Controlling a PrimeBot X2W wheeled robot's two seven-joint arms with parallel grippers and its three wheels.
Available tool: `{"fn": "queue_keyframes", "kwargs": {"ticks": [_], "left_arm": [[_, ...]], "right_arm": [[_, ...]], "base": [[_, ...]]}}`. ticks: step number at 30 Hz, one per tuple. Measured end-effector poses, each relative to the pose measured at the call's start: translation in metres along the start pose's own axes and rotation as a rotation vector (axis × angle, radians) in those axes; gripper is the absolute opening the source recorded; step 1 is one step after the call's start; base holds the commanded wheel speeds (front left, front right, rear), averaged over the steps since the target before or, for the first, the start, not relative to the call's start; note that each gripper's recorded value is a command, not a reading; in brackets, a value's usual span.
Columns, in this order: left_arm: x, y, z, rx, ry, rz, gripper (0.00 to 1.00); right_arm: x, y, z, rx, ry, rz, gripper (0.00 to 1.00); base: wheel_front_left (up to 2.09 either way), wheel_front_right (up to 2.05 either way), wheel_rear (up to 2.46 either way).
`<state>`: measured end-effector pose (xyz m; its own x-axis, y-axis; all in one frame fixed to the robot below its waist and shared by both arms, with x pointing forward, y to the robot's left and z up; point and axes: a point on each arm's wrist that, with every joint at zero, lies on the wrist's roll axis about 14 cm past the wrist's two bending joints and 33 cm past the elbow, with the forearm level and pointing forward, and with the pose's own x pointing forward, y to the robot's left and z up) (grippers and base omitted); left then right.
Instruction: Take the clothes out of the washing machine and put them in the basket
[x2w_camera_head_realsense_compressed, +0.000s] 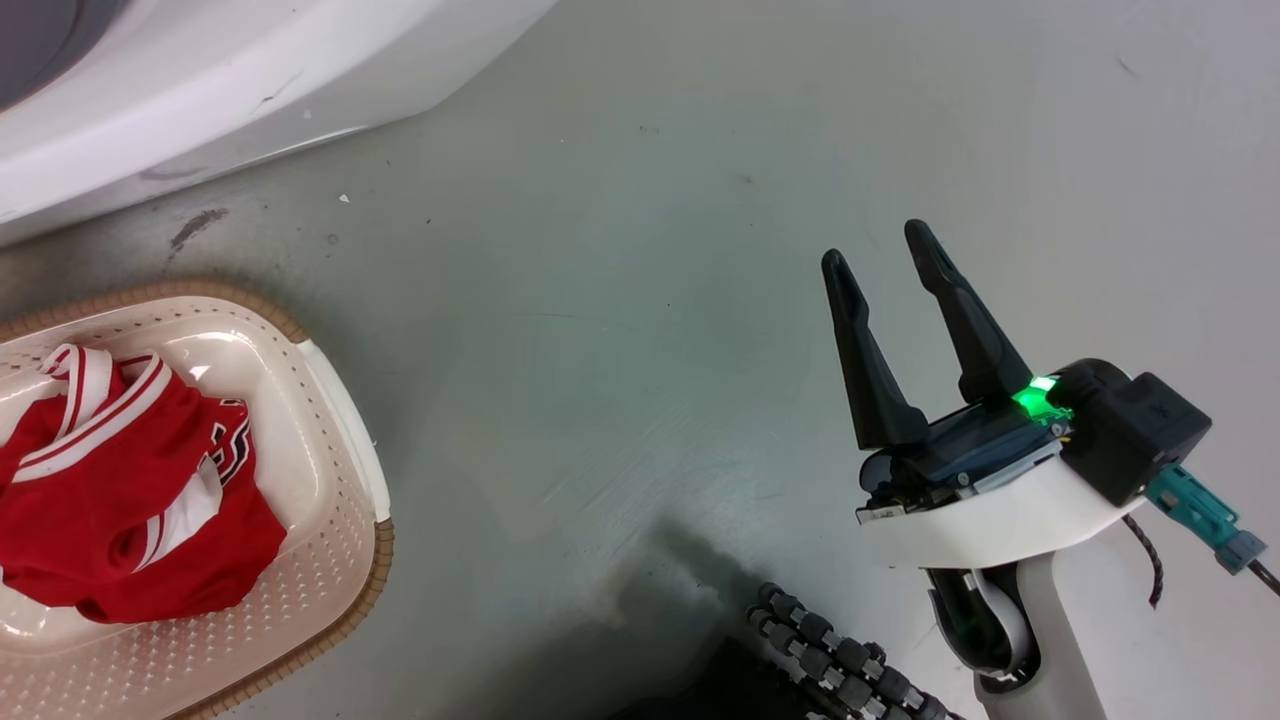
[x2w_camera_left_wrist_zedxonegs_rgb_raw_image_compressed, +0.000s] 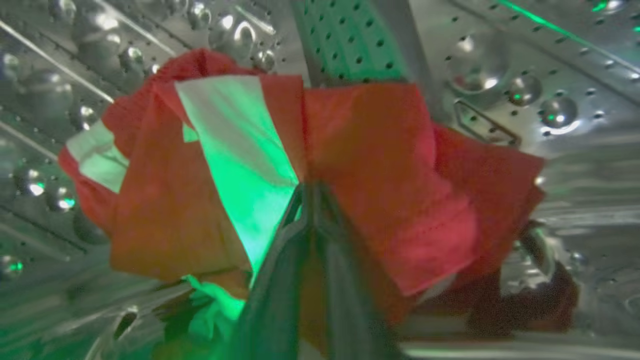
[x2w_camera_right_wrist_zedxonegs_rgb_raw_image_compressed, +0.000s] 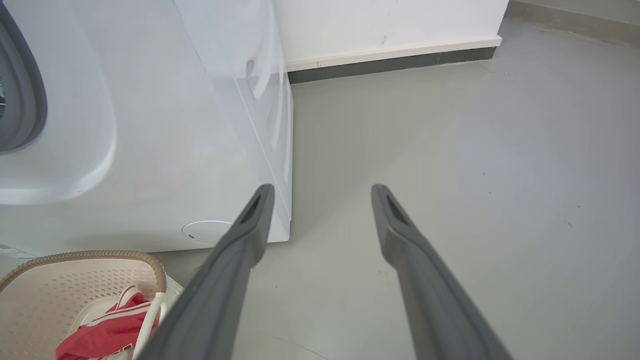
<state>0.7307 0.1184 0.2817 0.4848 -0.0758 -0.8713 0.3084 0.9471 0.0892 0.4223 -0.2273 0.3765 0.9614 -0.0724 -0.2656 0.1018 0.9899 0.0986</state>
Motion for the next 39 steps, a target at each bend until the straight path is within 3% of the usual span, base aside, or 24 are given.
{"fn": "queue_keyframes", "kwargs": {"ticks": [12, 22, 28, 39], "left_arm": [[-0.033, 0.017, 0.052, -0.021, -0.36, 0.117, 0.0], [-0.07, 0.011, 0.071, -0.071, -0.598, 0.125, 0.0], [-0.098, 0.002, 0.07, -0.11, -0.723, 0.092, 0.0], [-0.129, 0.018, 0.039, -0.19, -0.838, 0.089, 0.0]], "right_arm": [[-0.001, 0.0, 0.006, 0.003, -0.017, 0.001, 1.0], [-0.006, -0.003, 0.028, -0.017, -0.076, -0.005, 1.0], [-0.013, -0.001, 0.043, -0.029, -0.118, 0.003, 1.0], [-0.021, 0.011, 0.059, -0.013, -0.168, 0.035, 1.0]], "base": [[0.0, 0.0, 0.0], [0.0, 0.0, 0.0], [0.0, 0.0, 0.0], [0.0, 0.0, 0.0]]}}
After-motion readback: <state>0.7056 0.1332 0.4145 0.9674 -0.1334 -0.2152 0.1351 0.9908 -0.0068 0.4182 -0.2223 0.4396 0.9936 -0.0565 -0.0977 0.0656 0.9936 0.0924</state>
